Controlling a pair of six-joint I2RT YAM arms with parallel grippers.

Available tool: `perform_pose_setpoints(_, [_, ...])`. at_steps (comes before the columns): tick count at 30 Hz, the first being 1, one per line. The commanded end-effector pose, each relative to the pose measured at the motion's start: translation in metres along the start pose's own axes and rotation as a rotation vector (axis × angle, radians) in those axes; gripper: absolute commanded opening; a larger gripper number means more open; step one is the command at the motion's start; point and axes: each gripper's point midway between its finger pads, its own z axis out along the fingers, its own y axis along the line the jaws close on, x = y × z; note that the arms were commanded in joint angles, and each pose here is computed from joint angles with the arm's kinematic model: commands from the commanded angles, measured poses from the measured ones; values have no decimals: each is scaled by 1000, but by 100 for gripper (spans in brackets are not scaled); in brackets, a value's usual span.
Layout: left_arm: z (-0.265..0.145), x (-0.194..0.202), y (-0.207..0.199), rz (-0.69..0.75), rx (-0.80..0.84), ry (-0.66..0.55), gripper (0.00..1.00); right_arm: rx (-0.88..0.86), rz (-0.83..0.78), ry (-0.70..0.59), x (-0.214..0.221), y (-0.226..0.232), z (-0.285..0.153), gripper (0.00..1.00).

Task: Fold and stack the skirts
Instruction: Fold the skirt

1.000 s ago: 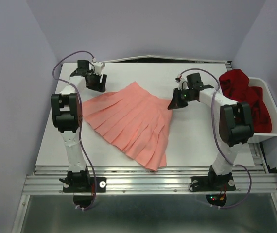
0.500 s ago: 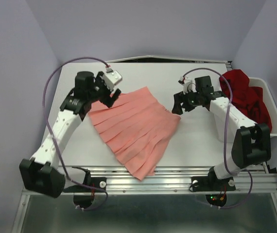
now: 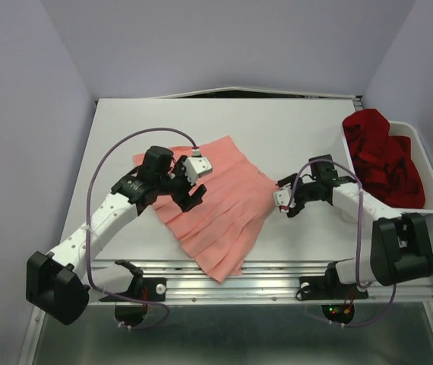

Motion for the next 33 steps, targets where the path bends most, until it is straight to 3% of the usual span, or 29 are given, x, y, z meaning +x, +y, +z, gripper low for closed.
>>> perform_pose_setpoints(1, [7,4,-21,0,44,7,82,-35,-420,-123,-9,9,22,73])
perform_pose_setpoints(4, [9,2,-27,-12,76,-5,82,-4,-475,-165,-10,14,35,72])
perform_pose_setpoints(7, [9,2,-28,-8,81,-11,82,-33,-491,-189,-10,23,43,58])
perform_pose_setpoints(10, [12,8,-36,55,84,24,80,-68,-493,-198,-5,30,53,28])
perform_pose_setpoints(11, [14,4,-49,118,105,20,80,-63,-475,-214,-9,24,56,6])
perform_pose_setpoints(12, [15,5,-55,150,107,25,80,-56,-442,-220,-11,23,56,1])
perform_pose_setpoints(16, [18,7,-89,281,114,29,82,23,-267,-222,-43,-34,51,1])
perform_pose_setpoints(23, [32,6,-137,262,150,39,79,91,-55,-181,-47,-102,46,1])
perform_pose_setpoints(29, [50,16,-188,303,199,109,71,89,41,-181,-46,-107,56,1])
perform_pose_setpoints(33, [68,26,-183,288,89,186,67,71,51,-184,-47,-98,65,1])
